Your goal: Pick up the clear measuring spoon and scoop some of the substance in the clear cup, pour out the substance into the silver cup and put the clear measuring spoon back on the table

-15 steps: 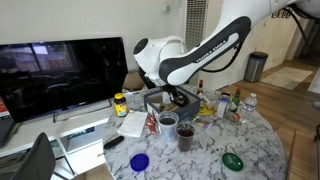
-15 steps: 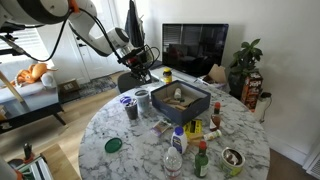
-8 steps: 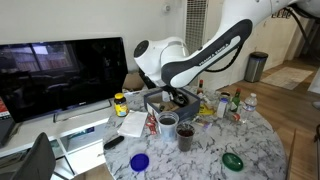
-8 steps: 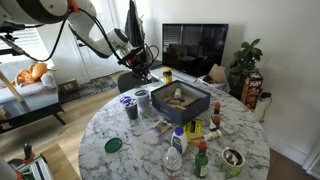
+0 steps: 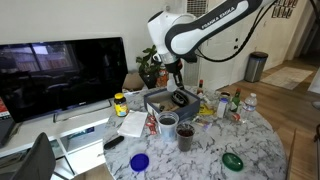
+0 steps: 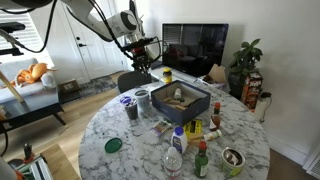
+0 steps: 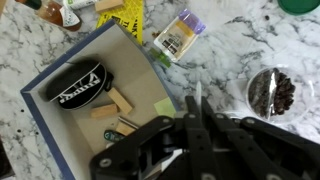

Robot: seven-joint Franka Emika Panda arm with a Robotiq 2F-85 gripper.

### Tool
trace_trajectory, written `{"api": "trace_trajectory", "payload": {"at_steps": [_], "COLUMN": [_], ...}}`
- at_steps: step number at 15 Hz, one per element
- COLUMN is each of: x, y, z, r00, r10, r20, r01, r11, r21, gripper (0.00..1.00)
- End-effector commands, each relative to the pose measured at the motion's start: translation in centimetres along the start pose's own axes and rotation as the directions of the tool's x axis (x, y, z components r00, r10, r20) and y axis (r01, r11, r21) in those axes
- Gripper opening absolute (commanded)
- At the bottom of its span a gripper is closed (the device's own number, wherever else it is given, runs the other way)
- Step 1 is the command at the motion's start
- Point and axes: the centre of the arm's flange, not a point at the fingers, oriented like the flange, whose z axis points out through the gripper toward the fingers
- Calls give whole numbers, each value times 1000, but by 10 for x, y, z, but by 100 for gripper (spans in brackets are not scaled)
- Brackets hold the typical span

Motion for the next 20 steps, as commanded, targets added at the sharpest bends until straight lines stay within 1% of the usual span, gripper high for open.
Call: {"api": "trace_trajectory", "payload": {"at_steps": [1, 3, 6, 8, 10, 11, 12, 13, 18, 19, 20], "x": [-49, -64, -86, -99, -109, -115, -89, -92, -90, -92, -87], "y": [9, 12, 8, 1, -8, -13, 0, -1, 1, -3, 1], "z": [1, 3, 14, 28, 42, 48, 38, 42, 37, 30, 37], "r00": [996, 990, 978, 970, 963, 962, 968, 968, 967, 954, 949], "r10": [-75, -104, -143, -166, -187, -196, -178, -181, -179, -216, -232], "r20": [-54, -93, -153, -178, -194, -192, -175, -172, -180, -207, -213], "r01": [83, 125, 192, 231, 264, 272, 244, 246, 248, 295, 313], "r11": [982, 959, 906, 857, 798, 763, 820, 811, 816, 798, 758], "r21": [171, 255, 378, 460, 542, 586, 518, 531, 523, 525, 572], "gripper": [1, 1, 1, 1, 1, 1, 1, 6, 6, 1, 1]}}
